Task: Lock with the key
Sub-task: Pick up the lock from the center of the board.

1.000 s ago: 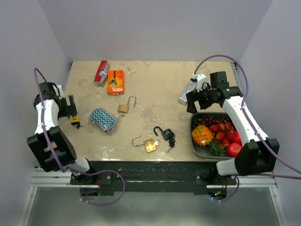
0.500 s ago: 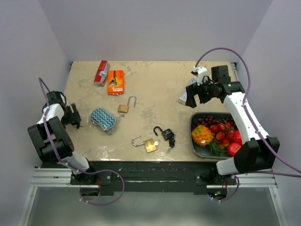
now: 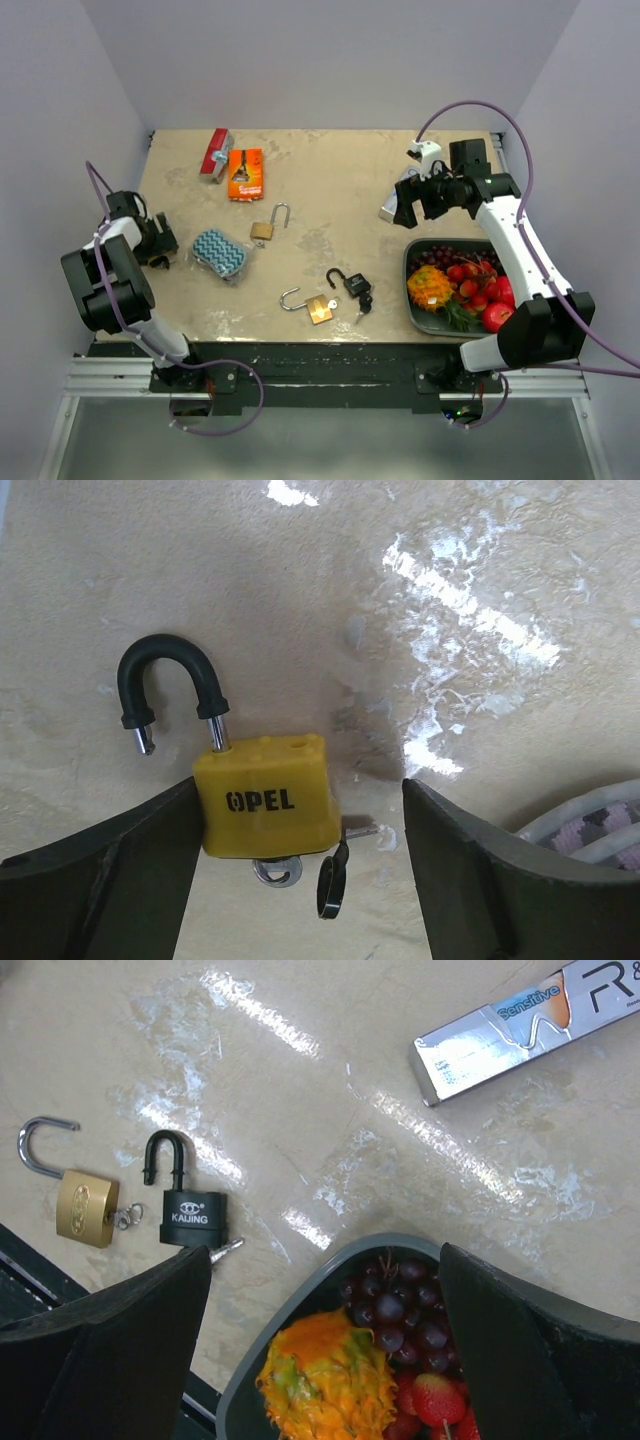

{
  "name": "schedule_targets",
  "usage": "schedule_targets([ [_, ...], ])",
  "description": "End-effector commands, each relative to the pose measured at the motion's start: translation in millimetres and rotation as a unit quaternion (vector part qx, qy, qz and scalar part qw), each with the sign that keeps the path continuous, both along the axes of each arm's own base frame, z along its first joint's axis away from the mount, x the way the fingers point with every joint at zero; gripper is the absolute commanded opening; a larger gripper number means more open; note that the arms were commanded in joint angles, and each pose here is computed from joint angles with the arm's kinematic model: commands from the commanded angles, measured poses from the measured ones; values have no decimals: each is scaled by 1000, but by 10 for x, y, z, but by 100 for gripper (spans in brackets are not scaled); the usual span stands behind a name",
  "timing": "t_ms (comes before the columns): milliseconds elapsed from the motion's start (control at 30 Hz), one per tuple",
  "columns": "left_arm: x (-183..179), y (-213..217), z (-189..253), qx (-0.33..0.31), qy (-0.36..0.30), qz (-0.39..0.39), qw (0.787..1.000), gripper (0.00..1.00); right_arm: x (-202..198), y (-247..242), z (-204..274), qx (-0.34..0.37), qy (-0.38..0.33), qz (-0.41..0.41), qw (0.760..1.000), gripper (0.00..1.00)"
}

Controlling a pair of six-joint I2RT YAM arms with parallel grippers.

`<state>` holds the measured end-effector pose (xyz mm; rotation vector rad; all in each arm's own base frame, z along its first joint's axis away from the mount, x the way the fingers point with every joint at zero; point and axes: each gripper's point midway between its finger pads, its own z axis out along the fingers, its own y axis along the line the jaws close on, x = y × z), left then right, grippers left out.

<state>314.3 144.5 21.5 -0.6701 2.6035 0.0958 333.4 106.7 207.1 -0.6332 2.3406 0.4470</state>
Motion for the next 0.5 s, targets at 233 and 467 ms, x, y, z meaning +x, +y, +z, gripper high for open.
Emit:
schedule_targets([
  [233,236,105,21,13,-28,51,998,77,146,8,254,-4,-33,1,999,99],
  [467,327,77,55,11,-41,41,998,46,240,33,254,-1,-33,1,999,99],
])
